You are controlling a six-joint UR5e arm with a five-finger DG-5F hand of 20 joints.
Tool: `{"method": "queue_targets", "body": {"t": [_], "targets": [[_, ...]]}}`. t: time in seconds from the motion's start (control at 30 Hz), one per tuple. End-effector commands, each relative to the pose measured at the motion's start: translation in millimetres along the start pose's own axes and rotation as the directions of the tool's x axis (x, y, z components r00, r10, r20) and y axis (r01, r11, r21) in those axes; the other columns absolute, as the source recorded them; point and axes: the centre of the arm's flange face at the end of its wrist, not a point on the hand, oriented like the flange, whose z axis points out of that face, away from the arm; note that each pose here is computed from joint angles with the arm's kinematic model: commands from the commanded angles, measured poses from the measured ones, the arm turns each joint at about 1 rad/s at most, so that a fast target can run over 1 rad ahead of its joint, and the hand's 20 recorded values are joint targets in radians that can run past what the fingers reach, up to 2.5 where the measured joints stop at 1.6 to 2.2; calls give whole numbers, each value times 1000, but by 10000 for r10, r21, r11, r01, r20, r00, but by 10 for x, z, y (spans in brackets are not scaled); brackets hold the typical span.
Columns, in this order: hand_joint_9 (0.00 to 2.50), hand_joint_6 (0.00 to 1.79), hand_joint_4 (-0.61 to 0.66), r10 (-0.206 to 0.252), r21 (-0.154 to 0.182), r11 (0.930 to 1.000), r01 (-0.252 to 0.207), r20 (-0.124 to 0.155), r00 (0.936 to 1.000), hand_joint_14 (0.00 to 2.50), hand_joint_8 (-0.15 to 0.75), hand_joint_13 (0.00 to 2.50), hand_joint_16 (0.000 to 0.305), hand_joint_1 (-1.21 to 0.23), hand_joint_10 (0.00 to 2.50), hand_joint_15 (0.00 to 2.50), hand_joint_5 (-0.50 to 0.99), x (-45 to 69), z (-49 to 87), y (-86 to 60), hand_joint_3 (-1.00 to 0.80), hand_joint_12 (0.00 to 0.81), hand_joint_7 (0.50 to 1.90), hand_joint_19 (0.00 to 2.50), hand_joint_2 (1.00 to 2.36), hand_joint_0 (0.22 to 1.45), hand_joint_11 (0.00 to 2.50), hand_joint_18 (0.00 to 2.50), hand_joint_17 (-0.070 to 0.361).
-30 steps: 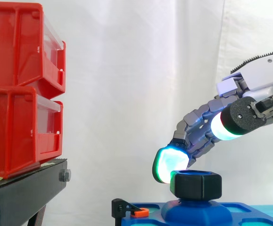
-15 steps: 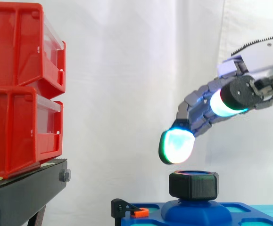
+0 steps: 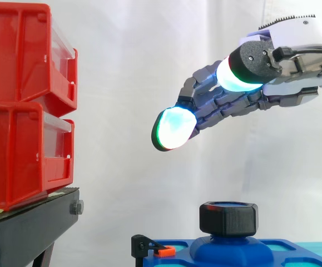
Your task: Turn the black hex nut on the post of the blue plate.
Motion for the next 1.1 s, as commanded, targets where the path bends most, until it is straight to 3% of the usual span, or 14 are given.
{"method": "queue_targets", "body": {"t": [0.0,0.07,0.17,0.33,0.4,0.77,1.07], "targets": [[300,502,159,-21,197,9998,21,7,10000,0,241,186,57,-316,1,7,-211,116,53,18,-500,358,762,0,1000,466,0,0,127],[300,502,160,-15,203,9998,15,-6,10000,0,241,186,57,-315,0,6,-211,307,158,8,-500,358,761,0,1000,467,0,0,127],[300,502,160,18,78,10000,-19,122,9999,0,241,188,57,-315,1,8,-211,399,222,35,-500,360,758,0,1000,466,0,0,127],[303,502,158,22,-4,10000,-22,152,9999,0,241,189,57,-315,1,11,-211,410,232,91,-500,360,756,0,1000,467,0,0,127],[302,502,159,4,13,10000,-4,43,10000,0,242,190,57,-315,0,9,-211,434,222,103,-500,360,758,0,1000,466,1,0,128],[301,502,162,-131,389,9991,165,-864,9962,0,242,189,57,-315,1,7,-211,536,119,127,-500,360,763,0,1000,466,0,0,127],[300,502,160,-187,375,9991,222,-919,9956,0,241,186,57,-315,1,7,-210,542,116,148,-500,359,763,0,1000,467,0,0,128]]}}
